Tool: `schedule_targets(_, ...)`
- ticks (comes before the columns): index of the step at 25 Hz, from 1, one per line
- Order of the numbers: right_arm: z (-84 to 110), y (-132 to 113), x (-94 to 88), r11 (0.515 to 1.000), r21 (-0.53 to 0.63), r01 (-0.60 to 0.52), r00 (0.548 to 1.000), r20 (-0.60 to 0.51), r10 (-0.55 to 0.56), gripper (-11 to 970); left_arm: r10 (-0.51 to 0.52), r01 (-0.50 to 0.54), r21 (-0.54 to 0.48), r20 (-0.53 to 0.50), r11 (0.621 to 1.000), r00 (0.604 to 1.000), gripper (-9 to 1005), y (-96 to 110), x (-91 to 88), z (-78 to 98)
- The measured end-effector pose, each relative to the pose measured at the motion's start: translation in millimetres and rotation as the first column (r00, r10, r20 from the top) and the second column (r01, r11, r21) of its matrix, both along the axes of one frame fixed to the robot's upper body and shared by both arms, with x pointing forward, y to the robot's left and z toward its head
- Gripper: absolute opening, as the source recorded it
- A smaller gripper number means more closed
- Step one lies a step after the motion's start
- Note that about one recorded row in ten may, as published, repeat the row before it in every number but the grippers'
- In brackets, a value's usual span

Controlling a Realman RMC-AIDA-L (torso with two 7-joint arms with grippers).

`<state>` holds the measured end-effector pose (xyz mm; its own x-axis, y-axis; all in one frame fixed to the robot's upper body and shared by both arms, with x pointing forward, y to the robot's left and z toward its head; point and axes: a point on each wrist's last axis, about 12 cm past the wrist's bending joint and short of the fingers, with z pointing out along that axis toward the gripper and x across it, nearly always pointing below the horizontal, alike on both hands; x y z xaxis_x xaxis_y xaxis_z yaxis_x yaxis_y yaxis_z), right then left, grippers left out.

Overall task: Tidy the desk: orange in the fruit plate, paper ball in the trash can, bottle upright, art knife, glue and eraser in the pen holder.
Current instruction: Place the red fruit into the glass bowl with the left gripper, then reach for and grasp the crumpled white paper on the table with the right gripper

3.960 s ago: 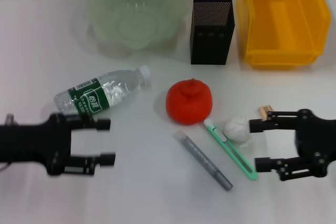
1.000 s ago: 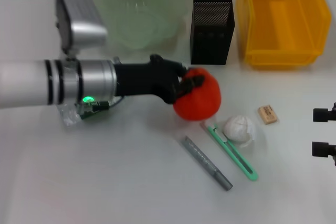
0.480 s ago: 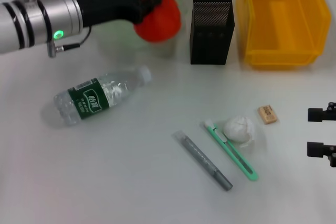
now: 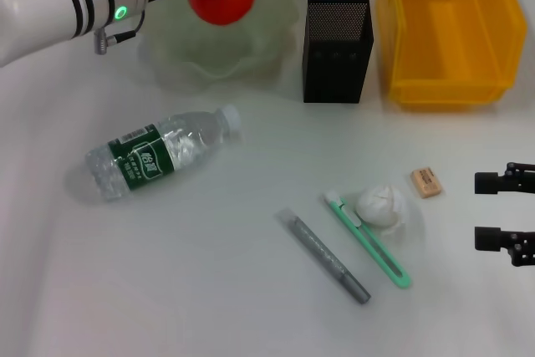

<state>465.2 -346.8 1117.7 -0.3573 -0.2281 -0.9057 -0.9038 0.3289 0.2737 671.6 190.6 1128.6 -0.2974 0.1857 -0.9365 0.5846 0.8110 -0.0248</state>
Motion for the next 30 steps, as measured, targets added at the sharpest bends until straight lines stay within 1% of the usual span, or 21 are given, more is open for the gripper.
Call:
schedule_targets(4,-0.9,2.5,1.5,1.000,0.012,-0.006,1.000,-0.004,0.007,792,0.053,-0.053,-0.012,0.002,0.999,0.999,173,2.0,3.3,-0.1)
schedule_targets(7,-1.0,3.3,2.4,1.000,0.013,-0.009,1.000,-0.003,0.009,792,0.066,-0.066,-0.018,-0.001,0.998,0.998,189,3.3,3.1,-1.4)
schedule_targets(15,-5.4,8.2,7.7,1.000,-0.001,-0.013,1.000,-0.012,0.013,793,0.076,-0.077,-0.023,-0.015,0.997,0.997,340,8.8,-0.9,-7.4)
schedule_targets(18,-7.3,9.4,9.3,1.000,-0.005,-0.010,1.000,-0.015,0.010,793,0.063,-0.063,-0.042,-0.011,0.997,0.998,397,12.4,-4.5,-8.6)
schedule_targets(19,-7.3,9.6,10.0,1.000,-0.006,-0.007,1.000,-0.013,0.007,793,0.033,-0.033,-0.066,-0.005,0.997,0.999,603,13.2,-7.8,-7.6)
schedule_targets(20,-7.3,9.6,10.0,1.000,-0.006,-0.007,1.000,-0.013,0.007,793,0.033,-0.033,-0.066,-0.005,0.997,0.999,635,13.2,-7.8,-7.6)
schedule_targets(22,-6.6,10.1,12.1,1.000,-0.005,-0.002,1.000,-0.016,0.002,793,-0.017,0.018,-0.104,0.007,0.994,1.000,700,14.4,-13.7,-5.1)
schedule_targets(23,-5.7,10.3,13.7,1.000,-0.005,0.004,1.000,-0.023,-0.004,793,-0.017,0.018,-0.104,0.007,0.994,1.000,733,14.4,-13.7,-5.1)
schedule_targets(24,-2.4,10.1,17.7,1.000,-0.011,0.018,0.999,-0.036,-0.019,793,-0.058,0.060,-0.133,0.018,0.989,0.998,766,17.0,-20.0,-3.5)
schedule_targets(25,-2.4,10.1,17.7,1.000,-0.011,0.018,0.999,-0.036,-0.019,794,-0.134,0.140,-0.170,0.046,0.976,0.990,798,21.1,-32.2,-0.5)
schedule_targets(26,0.2,9.9,20.0,1.000,-0.016,0.026,0.999,-0.044,-0.026,794,-0.160,0.168,-0.179,0.056,0.969,0.986,802,23.4,-37.4,-0.2)
schedule_targets(28,6.3,10.4,24.9,0.999,-0.031,0.031,0.998,-0.060,-0.032,794,-0.259,0.271,-0.203,0.086,0.941,0.962,810,28.3,-55.2,1.1)
schedule_targets(29,12.4,12.3,30.5,0.998,-0.049,0.030,0.997,-0.075,-0.034,794,-0.316,0.332,-0.212,0.106,0.919,0.943,814,32.3,-66.5,2.0)
schedule_targets(30,12.4,12.3,30.5,0.998,-0.049,0.030,0.997,-0.075,-0.034,794,-0.380,0.400,-0.220,0.128,0.890,0.916,818,35.9,-79.4,2.2)
